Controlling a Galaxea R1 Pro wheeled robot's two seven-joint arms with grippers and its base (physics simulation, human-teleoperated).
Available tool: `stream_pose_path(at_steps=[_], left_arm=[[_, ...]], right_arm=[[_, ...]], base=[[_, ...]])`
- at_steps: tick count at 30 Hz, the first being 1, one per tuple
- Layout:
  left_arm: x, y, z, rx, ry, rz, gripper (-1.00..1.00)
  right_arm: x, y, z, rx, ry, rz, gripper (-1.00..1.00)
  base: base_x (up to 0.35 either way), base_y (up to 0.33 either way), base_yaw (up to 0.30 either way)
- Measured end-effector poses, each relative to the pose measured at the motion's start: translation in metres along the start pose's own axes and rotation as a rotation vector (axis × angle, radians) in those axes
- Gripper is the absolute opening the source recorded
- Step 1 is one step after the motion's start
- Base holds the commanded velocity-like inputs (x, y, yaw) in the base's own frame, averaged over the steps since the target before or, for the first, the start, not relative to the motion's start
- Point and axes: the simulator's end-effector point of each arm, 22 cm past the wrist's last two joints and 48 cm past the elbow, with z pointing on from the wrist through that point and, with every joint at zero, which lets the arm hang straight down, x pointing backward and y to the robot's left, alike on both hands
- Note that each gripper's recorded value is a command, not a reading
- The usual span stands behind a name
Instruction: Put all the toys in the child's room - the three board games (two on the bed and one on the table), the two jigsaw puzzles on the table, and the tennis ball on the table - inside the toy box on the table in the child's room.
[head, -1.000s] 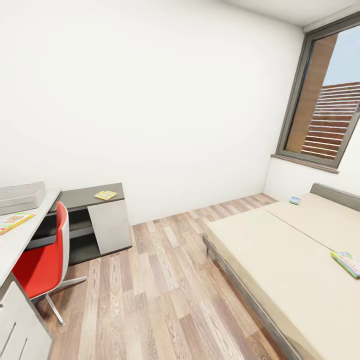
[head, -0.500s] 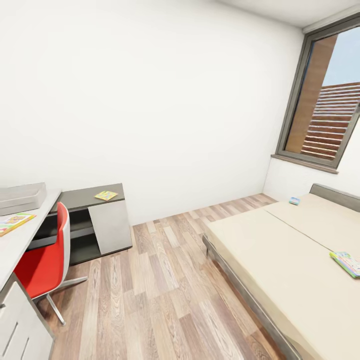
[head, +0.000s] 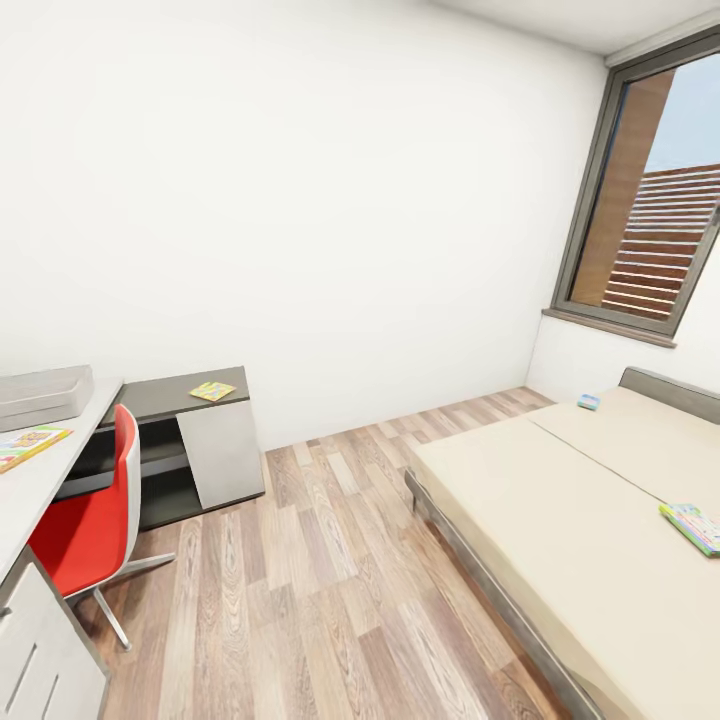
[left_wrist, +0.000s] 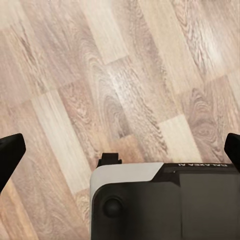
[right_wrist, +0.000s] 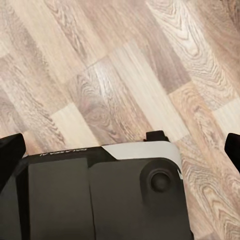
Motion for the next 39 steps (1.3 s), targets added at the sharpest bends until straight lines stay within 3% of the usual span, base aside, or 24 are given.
stream_pose_path(at_steps=[39], left_arm=[[0.0038, -0.0034, 0.0010, 0.005, -0.050, 0.015, 1.00]], right_arm=[[0.0006, 0.0054, -0.0003, 0.000, -0.003, 0.020, 1.00]], base=[[0.039, -0.129, 0.000]])
